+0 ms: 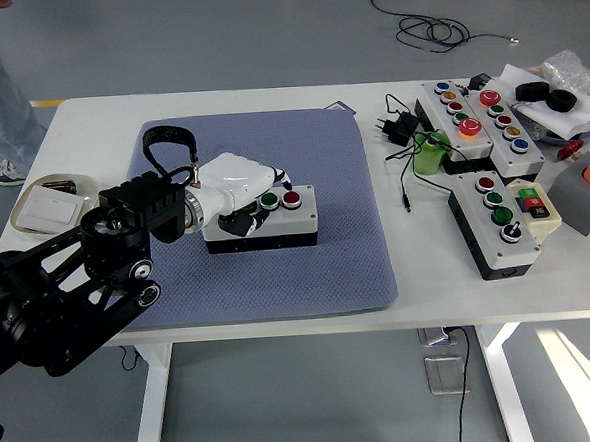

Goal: Pick up the button,place it on the desk,press the button,press the button

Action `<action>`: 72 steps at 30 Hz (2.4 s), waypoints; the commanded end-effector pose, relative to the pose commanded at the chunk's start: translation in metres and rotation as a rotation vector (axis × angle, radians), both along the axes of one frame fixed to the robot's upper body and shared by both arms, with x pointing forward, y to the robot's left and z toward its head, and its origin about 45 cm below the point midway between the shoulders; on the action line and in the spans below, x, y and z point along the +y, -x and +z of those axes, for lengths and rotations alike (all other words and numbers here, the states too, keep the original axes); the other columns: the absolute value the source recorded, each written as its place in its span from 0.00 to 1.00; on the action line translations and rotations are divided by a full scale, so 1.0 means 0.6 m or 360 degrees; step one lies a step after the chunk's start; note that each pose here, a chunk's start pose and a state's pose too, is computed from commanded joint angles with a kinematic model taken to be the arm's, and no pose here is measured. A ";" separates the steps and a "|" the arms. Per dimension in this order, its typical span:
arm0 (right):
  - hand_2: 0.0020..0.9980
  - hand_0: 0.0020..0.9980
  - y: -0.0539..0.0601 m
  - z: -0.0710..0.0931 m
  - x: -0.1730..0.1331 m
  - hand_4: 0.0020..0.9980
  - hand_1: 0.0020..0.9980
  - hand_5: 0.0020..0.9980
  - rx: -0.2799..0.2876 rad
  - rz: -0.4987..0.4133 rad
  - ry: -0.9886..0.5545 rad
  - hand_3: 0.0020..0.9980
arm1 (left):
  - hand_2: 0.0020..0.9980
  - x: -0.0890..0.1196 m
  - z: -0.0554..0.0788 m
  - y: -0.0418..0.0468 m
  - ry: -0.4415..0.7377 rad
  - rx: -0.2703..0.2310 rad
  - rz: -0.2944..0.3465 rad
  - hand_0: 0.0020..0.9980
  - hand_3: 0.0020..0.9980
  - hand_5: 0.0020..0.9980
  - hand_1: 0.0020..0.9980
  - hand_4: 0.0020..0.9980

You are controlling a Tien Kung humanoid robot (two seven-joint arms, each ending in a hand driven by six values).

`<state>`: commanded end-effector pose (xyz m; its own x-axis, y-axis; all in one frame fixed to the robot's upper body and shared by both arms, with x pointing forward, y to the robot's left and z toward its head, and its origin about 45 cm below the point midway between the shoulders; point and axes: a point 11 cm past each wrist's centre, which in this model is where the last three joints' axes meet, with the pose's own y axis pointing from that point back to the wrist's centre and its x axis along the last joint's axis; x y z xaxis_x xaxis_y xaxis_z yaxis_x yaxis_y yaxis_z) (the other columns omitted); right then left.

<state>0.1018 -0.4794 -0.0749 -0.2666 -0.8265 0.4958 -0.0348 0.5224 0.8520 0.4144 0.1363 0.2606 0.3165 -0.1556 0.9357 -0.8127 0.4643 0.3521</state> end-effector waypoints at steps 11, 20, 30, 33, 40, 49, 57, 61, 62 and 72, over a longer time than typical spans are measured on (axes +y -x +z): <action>0.82 0.79 -0.007 0.002 0.000 0.41 0.80 0.48 -0.0015 -0.0002 -0.0001 0.75 | 0.02 -0.003 -0.008 -0.008 -0.0022 0.0030 0.0014 0.07 0.82 0.00 0.00 0.52; 0.82 0.79 -0.009 0.002 0.000 0.41 0.80 0.48 -0.0017 0.0001 -0.0001 0.75 | 0.02 0.000 -0.025 -0.010 -0.0050 0.0069 0.0029 0.07 0.82 0.00 0.00 0.52; 0.82 0.79 -0.010 0.003 -0.001 0.41 0.80 0.48 -0.0019 0.0001 0.0001 0.75 | 0.02 -0.004 -0.039 -0.006 -0.0101 0.0088 0.0012 0.07 0.82 0.00 0.00 0.52; 0.82 0.79 -0.010 0.003 -0.001 0.41 0.80 0.48 -0.0018 0.0002 0.0001 0.75 | 0.02 -0.004 -0.041 -0.006 -0.0105 0.0090 0.0013 0.07 0.82 0.00 0.00 0.52; 0.82 0.79 -0.010 0.003 -0.002 0.41 0.80 0.48 -0.0018 0.0001 0.0002 0.75 | 0.02 0.000 -0.021 -0.009 -0.0046 0.0045 0.0029 0.07 0.82 0.00 0.00 0.52; 0.82 0.79 -0.009 0.003 -0.002 0.41 0.80 0.48 -0.0015 -0.0001 0.0001 0.75 | 0.03 0.011 0.050 -0.015 0.0190 -0.0042 0.0067 0.06 0.82 0.11 0.00 0.55; 0.82 0.79 -0.004 0.002 -0.002 0.41 0.80 0.48 -0.0005 -0.0003 0.0001 0.75 | 0.04 0.055 0.100 -0.038 0.0645 -0.0088 0.0248 0.00 0.85 0.33 0.00 0.79; 0.82 0.79 -0.002 0.001 -0.001 0.41 0.80 0.48 -0.0001 -0.0006 0.0000 0.75 | 0.13 0.082 0.117 -0.052 0.1039 -0.0122 0.0366 0.08 0.90 0.80 0.06 0.86; 0.82 0.79 -0.001 0.001 -0.001 0.41 0.80 0.48 -0.0001 -0.0009 0.0000 0.75 | 0.13 0.091 0.121 -0.055 0.1135 -0.0138 0.0389 0.08 0.90 0.80 0.06 0.86; 0.82 0.79 0.009 -0.002 0.000 0.41 0.80 0.48 0.0021 -0.0005 -0.0001 0.75 | 0.84 0.181 0.123 -0.072 0.1931 -0.0155 0.0661 0.75 0.94 1.00 0.80 0.76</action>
<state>0.0966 -0.4793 -0.0761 -0.2625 -0.8258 0.4991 -0.0217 0.5222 0.8526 0.4576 0.2449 0.3341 0.0588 0.9008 0.4303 -0.9712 0.1513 -0.1839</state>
